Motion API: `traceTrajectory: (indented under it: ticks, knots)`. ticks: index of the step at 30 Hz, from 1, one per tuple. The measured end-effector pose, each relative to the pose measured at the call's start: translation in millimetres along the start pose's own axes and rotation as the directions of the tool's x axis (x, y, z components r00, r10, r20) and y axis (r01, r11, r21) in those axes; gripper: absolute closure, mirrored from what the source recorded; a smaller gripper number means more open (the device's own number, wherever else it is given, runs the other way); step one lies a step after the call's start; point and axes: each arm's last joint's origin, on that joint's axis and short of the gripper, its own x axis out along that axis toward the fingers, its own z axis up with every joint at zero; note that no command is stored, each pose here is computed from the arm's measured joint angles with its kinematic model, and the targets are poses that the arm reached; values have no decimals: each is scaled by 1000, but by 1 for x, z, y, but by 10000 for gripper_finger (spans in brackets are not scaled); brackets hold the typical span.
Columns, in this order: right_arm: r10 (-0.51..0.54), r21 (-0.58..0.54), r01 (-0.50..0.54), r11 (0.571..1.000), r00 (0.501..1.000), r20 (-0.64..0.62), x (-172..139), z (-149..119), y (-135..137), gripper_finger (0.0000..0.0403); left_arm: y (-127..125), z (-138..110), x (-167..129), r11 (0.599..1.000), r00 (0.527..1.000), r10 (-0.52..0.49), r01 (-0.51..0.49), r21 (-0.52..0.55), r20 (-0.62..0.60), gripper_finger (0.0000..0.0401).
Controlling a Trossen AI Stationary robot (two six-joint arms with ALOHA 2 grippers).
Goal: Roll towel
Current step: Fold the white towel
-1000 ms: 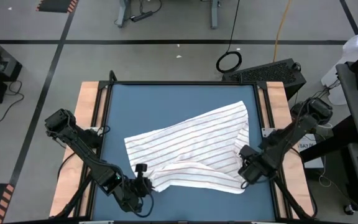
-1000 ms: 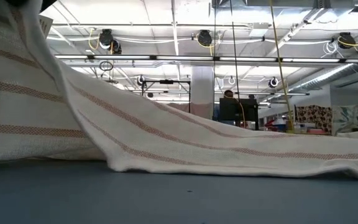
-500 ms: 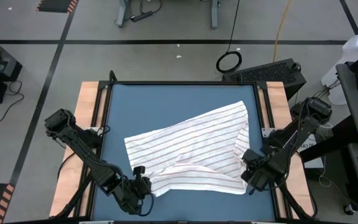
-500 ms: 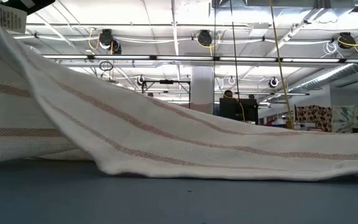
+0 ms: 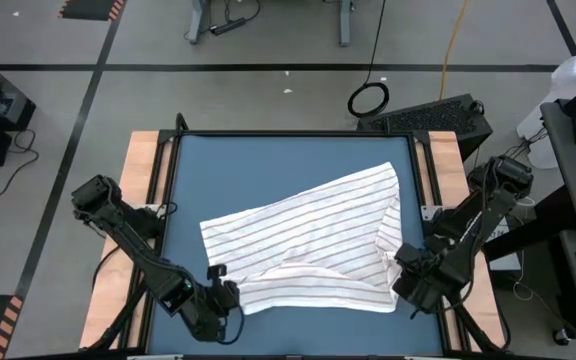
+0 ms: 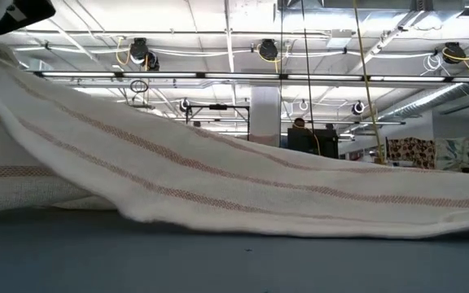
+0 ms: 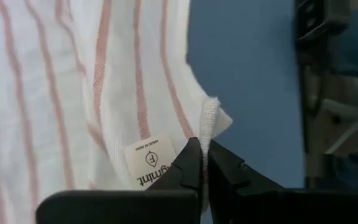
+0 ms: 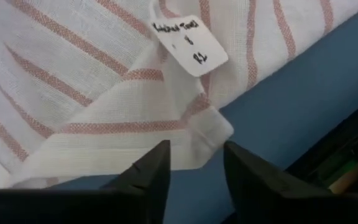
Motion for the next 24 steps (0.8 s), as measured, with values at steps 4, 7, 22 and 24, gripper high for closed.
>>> traceTrajectory:
  ticks: [4, 7, 22, 24]
  knots:
    - [64, 1, -64, 998, 995, 83, -12, 0, 7, 239, -4, 3, 0, 999, 999, -29, 29, -13, 41, 390]
    - [138, -28, -135, 990, 971, 197, -23, 3, 15, 236, -5, 5, 0, 1000, 997, -25, 26, -16, 79, 390]
    - [492, -352, -344, 870, 648, 582, -40, 28, 79, 236, -11, 17, -2, 997, 978, -71, 64, 42, 195, 390]
    - [514, -381, -346, 857, 615, 598, -39, 36, 89, 236, -10, 18, -1, 997, 978, -68, 62, 37, 196, 390]
